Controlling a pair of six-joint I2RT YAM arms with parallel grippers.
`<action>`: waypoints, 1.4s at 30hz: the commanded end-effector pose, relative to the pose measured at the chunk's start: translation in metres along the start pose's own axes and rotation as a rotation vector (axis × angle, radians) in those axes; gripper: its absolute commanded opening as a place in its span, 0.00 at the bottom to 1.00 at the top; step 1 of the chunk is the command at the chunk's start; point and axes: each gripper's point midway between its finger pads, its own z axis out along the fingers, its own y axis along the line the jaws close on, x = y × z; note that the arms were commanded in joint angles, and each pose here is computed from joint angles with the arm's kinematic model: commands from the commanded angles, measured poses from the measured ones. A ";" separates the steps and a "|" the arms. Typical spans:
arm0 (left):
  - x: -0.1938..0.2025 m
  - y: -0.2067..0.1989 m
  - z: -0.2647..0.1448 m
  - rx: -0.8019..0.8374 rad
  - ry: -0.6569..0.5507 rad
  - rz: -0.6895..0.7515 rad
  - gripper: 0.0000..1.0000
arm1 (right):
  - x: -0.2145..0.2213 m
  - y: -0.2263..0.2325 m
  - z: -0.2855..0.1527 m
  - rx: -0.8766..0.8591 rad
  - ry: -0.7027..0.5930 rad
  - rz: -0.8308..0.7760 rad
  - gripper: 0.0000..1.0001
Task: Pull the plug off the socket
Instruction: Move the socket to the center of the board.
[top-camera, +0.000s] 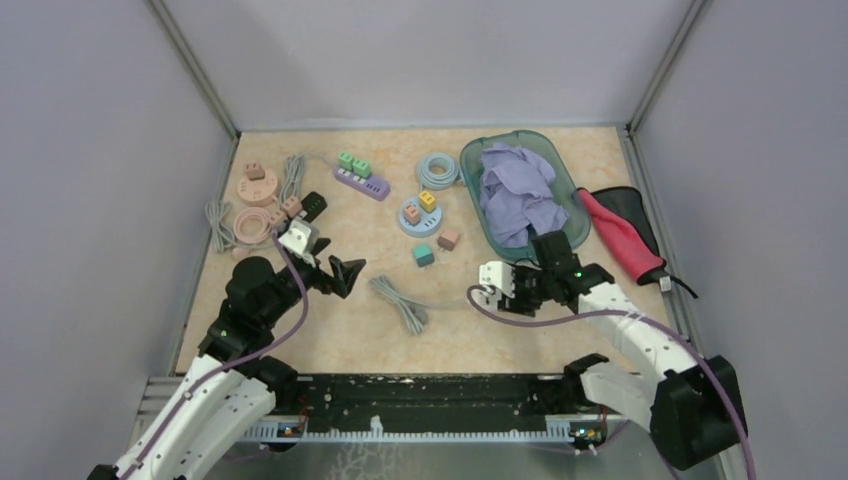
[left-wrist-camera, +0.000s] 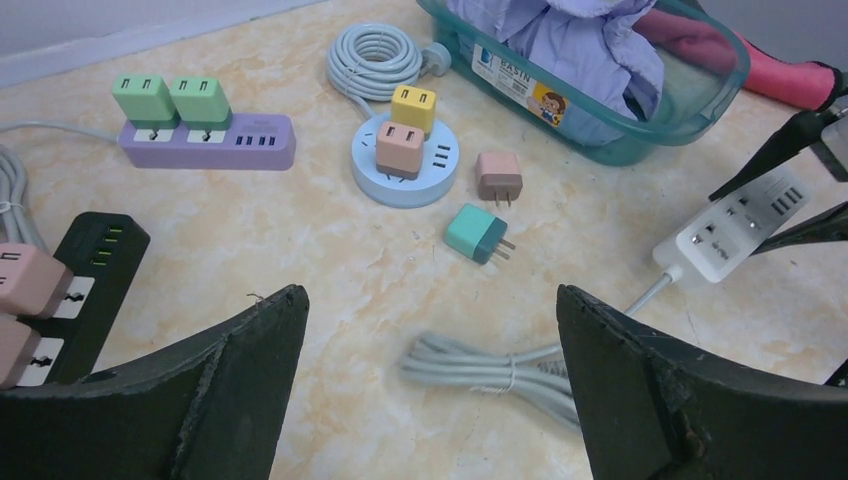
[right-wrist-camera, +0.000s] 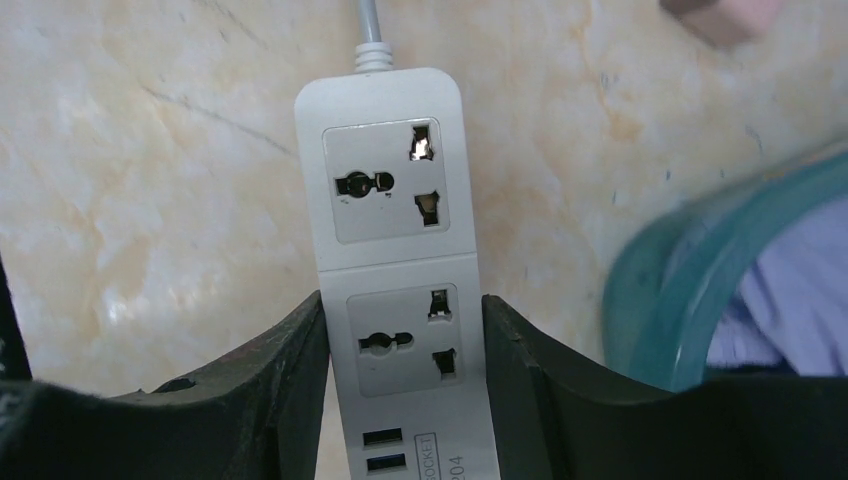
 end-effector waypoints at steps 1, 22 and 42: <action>-0.002 0.004 -0.001 -0.012 -0.013 0.034 0.98 | 0.051 0.005 -0.028 -0.018 0.119 -0.018 0.26; -0.001 0.001 0.000 0.005 -0.011 0.034 0.98 | 0.210 -0.088 -0.133 0.297 0.408 0.268 0.30; 0.001 -0.001 0.003 0.017 0.001 0.024 0.98 | 0.036 -0.064 -0.161 0.310 -0.134 0.312 0.85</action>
